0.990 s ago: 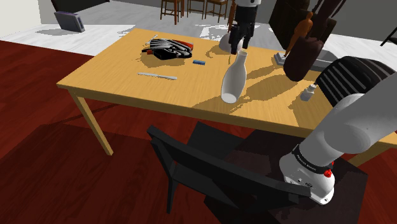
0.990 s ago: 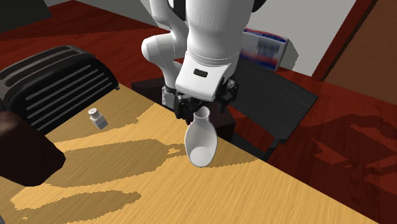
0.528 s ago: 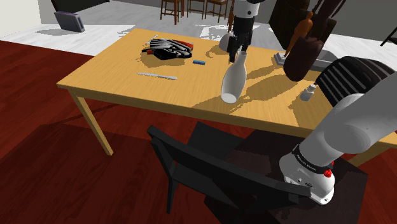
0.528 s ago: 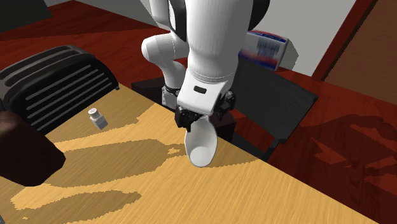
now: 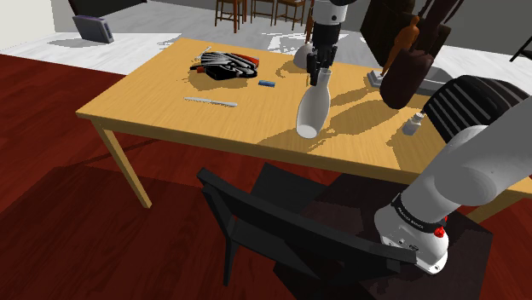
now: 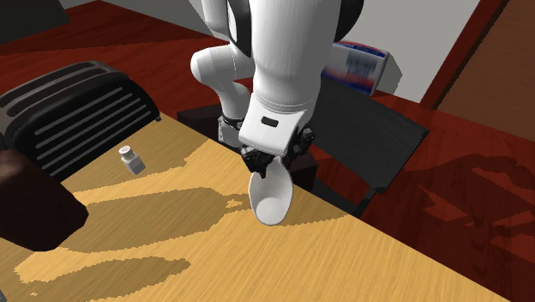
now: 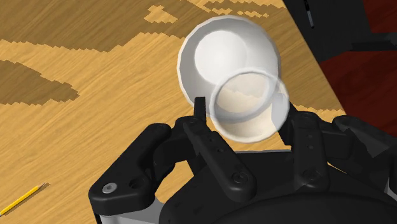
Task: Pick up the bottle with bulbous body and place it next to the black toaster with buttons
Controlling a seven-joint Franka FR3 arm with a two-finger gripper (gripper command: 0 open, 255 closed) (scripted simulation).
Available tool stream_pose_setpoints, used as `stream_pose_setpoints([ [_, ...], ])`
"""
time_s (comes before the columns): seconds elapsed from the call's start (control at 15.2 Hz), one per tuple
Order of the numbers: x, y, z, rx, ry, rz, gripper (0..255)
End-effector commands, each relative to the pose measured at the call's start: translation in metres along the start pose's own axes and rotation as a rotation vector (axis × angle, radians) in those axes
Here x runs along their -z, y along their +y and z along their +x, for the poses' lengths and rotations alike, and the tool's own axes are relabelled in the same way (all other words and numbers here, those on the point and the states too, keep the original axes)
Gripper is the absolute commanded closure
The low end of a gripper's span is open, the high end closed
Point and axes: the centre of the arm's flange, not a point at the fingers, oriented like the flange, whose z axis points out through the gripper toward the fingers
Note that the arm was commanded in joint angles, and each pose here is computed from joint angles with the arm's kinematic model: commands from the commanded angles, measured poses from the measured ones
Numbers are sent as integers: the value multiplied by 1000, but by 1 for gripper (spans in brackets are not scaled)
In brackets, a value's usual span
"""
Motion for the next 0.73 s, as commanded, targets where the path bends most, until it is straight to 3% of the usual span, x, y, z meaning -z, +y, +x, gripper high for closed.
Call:
stream_pose_setpoints([
  [0.0, 0, 0, 0, 0, -1, 0, 255],
  [0.46, 0, 0, 0, 0, -1, 0, 255],
  [0.66, 15, 0, -2, 0, -1, 0, 255],
])
